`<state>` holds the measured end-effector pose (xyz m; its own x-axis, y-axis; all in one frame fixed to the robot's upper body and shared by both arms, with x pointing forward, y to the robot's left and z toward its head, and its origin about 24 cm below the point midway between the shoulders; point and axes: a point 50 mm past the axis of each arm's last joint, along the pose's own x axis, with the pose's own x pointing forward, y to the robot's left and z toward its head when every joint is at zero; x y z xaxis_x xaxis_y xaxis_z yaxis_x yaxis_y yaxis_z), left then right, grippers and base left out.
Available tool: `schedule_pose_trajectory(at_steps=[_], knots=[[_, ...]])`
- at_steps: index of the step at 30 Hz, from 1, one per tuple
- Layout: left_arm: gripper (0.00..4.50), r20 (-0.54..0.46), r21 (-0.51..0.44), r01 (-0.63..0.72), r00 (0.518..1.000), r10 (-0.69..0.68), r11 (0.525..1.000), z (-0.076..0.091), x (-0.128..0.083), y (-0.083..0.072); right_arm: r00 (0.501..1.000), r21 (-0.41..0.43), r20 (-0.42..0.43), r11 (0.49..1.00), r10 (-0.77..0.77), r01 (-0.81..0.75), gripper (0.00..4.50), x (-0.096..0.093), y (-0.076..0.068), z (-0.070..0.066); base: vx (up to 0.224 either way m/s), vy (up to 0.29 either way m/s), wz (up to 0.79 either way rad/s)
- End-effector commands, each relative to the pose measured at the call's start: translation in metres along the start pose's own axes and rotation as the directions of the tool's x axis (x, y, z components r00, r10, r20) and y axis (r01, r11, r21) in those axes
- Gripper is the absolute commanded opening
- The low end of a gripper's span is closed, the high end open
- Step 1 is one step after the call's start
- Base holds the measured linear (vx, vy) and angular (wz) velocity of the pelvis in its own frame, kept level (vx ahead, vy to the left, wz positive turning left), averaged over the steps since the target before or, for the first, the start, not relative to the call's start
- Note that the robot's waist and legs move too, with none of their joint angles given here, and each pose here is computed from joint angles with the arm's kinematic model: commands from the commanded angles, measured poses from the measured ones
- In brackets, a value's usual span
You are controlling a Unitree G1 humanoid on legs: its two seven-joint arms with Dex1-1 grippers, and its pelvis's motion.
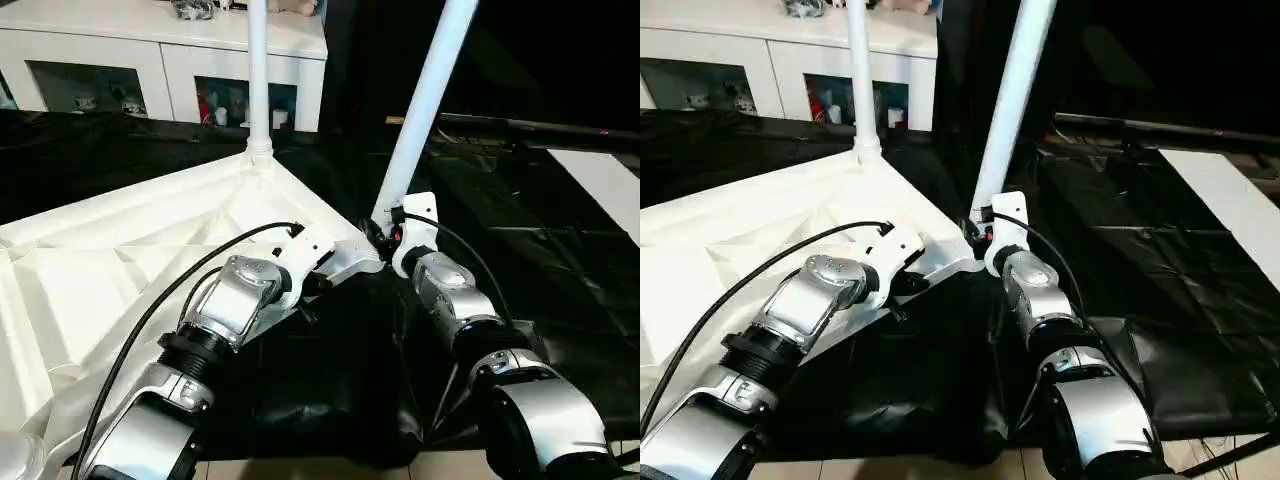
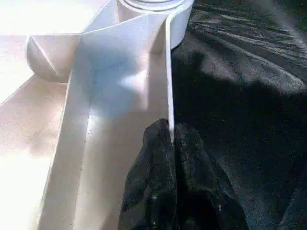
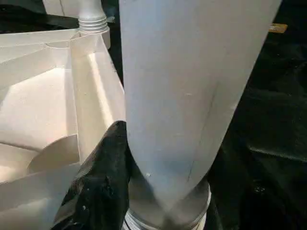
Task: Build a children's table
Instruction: Insert table leg to table base
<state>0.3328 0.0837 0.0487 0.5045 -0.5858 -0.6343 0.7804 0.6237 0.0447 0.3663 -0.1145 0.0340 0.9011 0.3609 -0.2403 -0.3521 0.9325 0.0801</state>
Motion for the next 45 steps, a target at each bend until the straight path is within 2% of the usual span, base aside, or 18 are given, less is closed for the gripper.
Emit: schedule_pose_trajectory(at_steps=[1,3,4,5,10,13,14,19,21,29,30,33,35,39,41,43,45], knots=[[0.00,0.019,0.023,0.003,1.000,-0.003,1.000,0.008,-0.001,-0.001,0.962,0.043,-0.272,0.999,0.032,-0.022,1.86,-0.018,0.004,-0.064,0.000,0.000,0.00],[0.00,0.020,0.024,0.005,1.000,-0.006,1.000,0.008,-0.001,-0.001,0.964,0.055,-0.262,0.998,0.049,-0.036,1.86,-0.017,0.004,-0.062,0.000,0.000,0.00],[0.00,0.021,0.025,0.006,1.000,-0.007,1.000,0.008,-0.001,-0.001,0.964,0.057,-0.260,0.998,0.053,-0.039,2.42,-0.017,0.004,-0.061,0.000,0.000,0.00],[0.00,0.021,0.026,0.006,1.000,-0.007,1.000,0.008,-0.001,-0.001,0.965,0.055,-0.254,0.997,0.066,-0.054,2.56,-0.016,0.004,-0.059,0.000,0.000,0.00],[0.00,0.021,0.030,0.008,1.000,-0.008,1.000,0.009,-0.002,0.000,0.967,0.057,-0.233,0.994,0.107,-0.096,2.92,-0.015,0.005,-0.053,0.000,0.000,0.00],[0.00,0.024,0.031,0.005,1.000,-0.006,0.999,0.009,-0.003,0.002,0.970,0.069,-0.199,0.990,0.138,-0.126,3.31,-0.013,0.004,-0.046,0.000,0.000,0.00],[0.00,0.025,0.032,0.003,1.000,-0.004,0.999,0.010,-0.003,0.002,0.971,0.074,-0.189,0.988,0.149,-0.138,3.31,-0.013,0.003,-0.044,0.000,0.000,0.00],[0.00,0.029,0.034,0.001,1.000,-0.002,0.999,0.011,-0.004,0.004,0.971,0.056,-0.143,0.981,0.192,-0.185,3.75,-0.012,0.002,-0.035,0.000,0.000,0.00],[0.00,0.034,0.044,0.004,0.999,-0.005,0.999,0.012,-0.005,0.005,0.967,0.042,-0.102,0.972,0.234,-0.231,4.00,-0.012,0.000,-0.027,0.000,0.000,0.00],[0.00,0.051,0.142,0.091,0.994,-0.099,0.986,0.008,-0.014,0.010,0.924,-0.065,-0.036,0.922,0.380,-0.381,4.09,-0.028,-0.018,-0.011,0.000,0.000,0.00],[0.00,0.049,0.174,0.124,0.990,-0.134,0.977,0.003,-0.018,0.012,0.897,-0.093,-0.033,0.892,0.441,-0.442,4.09,-0.038,-0.024,-0.008,0.000,0.000,0.00],[0.00,0.042,0.190,0.163,0.984,-0.173,0.968,-0.001,-0.022,0.013,0.874,-0.116,-0.037,0.866,0.485,-0.486,4.09,-0.045,-0.026,-0.007,0.000,0.000,0.00],[0.00,0.046,0.288,0.274,0.953,-0.299,0.918,-0.006,-0.031,0.009,0.844,-0.130,-0.041,0.834,0.536,-0.536,4.09,-0.052,-0.028,-0.005,0.000,0.000,0.00],[0.00,0.021,0.351,0.324,0.935,-0.354,0.878,-0.013,-0.041,0.010,0.816,-0.146,-0.046,0.804,0.576,-0.576,4.09,-0.061,-0.030,-0.002,0.000,0.000,0.00],[0.00,0.032,0.345,0.318,0.936,-0.349,0.883,-0.014,-0.044,0.013,0.806,-0.153,-0.049,0.793,0.590,-0.589,4.09,-0.064,-0.030,-0.002,0.000,0.000,0.00],[0.00,0.059,0.342,0.326,0.929,-0.366,0.881,-0.015,-0.050,0.015,0.770,-0.158,-0.071,0.755,0.634,-0.637,4.09,-0.071,-0.025,-0.005,0.000,0.000,0.00],[0.00,0.058,0.344,0.332,0.926,-0.373,0.878,-0.016,-0.051,0.015,0.761,-0.155,-0.075,0.746,0.645,-0.648,4.09,-0.073,-0.023,-0.006,0.000,0.000,0.00]])
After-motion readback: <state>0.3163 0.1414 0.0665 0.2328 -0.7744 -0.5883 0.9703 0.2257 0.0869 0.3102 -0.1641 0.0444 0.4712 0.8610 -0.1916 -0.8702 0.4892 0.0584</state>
